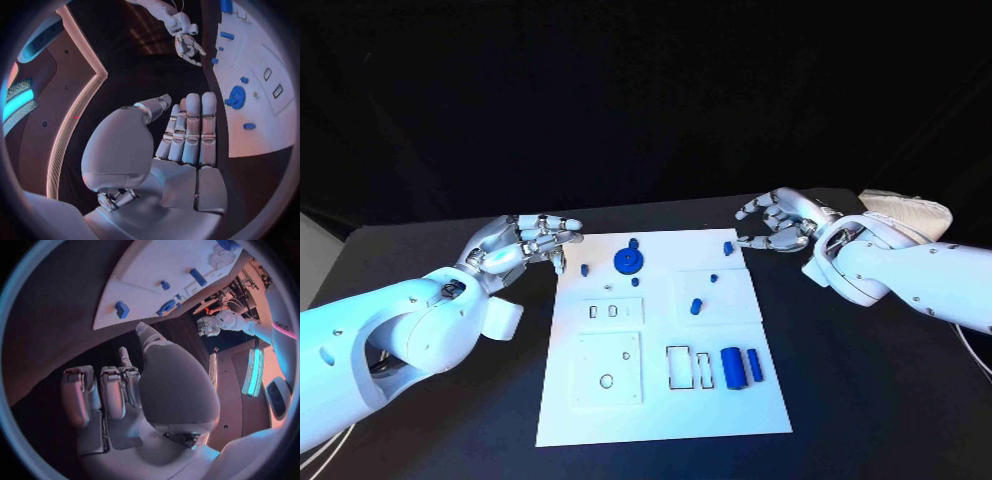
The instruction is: Assemble the parts on the task board
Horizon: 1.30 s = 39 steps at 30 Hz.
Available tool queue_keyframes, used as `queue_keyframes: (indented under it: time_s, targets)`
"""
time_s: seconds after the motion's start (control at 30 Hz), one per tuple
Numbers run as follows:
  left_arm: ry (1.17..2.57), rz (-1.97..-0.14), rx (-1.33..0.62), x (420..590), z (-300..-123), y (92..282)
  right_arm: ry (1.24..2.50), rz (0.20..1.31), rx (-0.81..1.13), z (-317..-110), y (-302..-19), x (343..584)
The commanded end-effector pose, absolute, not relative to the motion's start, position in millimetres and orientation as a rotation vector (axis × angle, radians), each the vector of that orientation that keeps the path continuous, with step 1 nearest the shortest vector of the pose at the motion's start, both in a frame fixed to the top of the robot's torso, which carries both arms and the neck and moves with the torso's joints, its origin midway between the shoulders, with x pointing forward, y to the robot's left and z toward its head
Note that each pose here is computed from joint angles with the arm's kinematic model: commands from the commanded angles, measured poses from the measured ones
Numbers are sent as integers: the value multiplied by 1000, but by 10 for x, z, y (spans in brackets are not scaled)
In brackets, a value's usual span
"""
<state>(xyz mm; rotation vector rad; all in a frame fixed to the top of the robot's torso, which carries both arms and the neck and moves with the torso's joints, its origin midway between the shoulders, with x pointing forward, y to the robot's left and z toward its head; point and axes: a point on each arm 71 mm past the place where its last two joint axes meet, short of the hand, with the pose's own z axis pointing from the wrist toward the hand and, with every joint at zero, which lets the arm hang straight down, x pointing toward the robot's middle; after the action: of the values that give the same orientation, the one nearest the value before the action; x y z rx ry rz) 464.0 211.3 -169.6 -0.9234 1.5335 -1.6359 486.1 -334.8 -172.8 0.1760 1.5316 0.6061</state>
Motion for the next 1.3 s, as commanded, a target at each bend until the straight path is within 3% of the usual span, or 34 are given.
queue_keyframes:
  time_s: [0.03,0.63,1.3]
  targets:
    - [1535,-1656,-912,4639,-1688,2096,1578,655,114,-1786,-3310,4841]
    - [1537,-1654,-913,4652,-1698,2106,1620,609,107,-2045,-3244,4990]
    - [1538,-1650,-914,4655,-1700,2117,1635,605,130,-2180,-3167,5046]
